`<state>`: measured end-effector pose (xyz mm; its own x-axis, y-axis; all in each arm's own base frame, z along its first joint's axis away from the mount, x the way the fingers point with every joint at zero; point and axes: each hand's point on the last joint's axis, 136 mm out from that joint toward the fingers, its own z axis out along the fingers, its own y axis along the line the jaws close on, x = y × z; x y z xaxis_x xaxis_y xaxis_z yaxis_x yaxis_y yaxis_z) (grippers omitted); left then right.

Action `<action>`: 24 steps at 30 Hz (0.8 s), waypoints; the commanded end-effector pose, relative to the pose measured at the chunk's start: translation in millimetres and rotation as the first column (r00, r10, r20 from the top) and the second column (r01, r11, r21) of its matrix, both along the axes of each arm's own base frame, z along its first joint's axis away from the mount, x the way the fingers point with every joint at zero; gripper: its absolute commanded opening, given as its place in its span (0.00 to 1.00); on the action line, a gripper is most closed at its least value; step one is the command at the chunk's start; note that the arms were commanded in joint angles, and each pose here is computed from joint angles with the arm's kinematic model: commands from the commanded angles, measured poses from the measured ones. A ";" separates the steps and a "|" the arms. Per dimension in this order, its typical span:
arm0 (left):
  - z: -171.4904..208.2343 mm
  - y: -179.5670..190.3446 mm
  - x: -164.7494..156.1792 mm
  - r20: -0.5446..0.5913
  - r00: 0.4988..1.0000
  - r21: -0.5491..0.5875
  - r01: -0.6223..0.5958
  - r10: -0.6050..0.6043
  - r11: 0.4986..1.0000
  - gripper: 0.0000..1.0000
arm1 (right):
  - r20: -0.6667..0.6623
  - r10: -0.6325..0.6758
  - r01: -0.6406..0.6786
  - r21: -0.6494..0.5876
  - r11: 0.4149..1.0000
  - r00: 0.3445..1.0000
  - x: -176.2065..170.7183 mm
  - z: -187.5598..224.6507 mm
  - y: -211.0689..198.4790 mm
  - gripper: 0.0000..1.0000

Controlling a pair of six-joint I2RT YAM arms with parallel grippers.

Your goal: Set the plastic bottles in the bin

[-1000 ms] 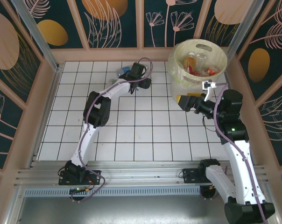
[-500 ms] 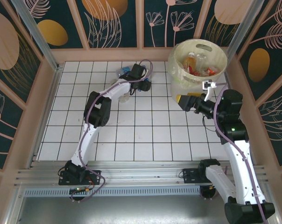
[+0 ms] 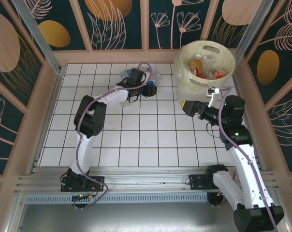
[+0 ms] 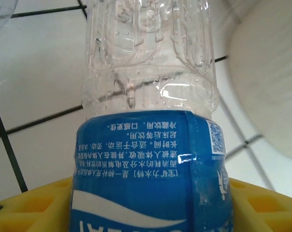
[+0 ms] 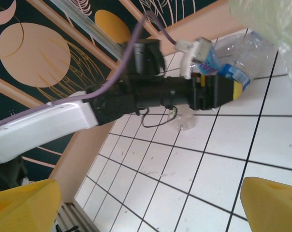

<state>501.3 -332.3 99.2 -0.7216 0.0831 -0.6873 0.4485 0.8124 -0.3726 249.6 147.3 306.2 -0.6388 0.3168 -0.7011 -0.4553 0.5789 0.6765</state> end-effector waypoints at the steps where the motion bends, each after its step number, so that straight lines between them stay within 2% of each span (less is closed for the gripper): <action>1: 73.0 -8.3 -19.4 0.094 0.996 -0.241 0.027 -0.004 0.970 0.57 | -0.043 -0.030 0.033 0.064 0.997 0.999 5.2 -0.5 5.2 0.96; 6: 91.4 6.0 -73.6 0.072 0.997 -0.423 0.030 0.001 0.905 0.58 | -0.108 -0.058 0.069 0.095 0.993 0.992 7.1 -16.7 22.0 0.97; 12: 108.2 10.5 -136.4 0.065 0.995 -0.520 0.095 -0.071 0.849 0.59 | -0.147 -0.037 0.060 0.150 0.987 0.988 17.9 -31.0 50.0 0.99; 18: 116.1 12.1 -183.6 0.075 0.988 -0.556 0.151 -0.131 0.817 0.59 | -0.172 -0.011 0.039 0.163 0.986 0.985 34.6 -41.4 76.8 0.99; 24: 115.6 12.8 -217.7 0.077 0.983 -0.573 0.182 -0.169 0.799 0.58 | -0.190 0.015 0.017 0.166 0.986 0.982 51.9 -48.3 99.4 0.99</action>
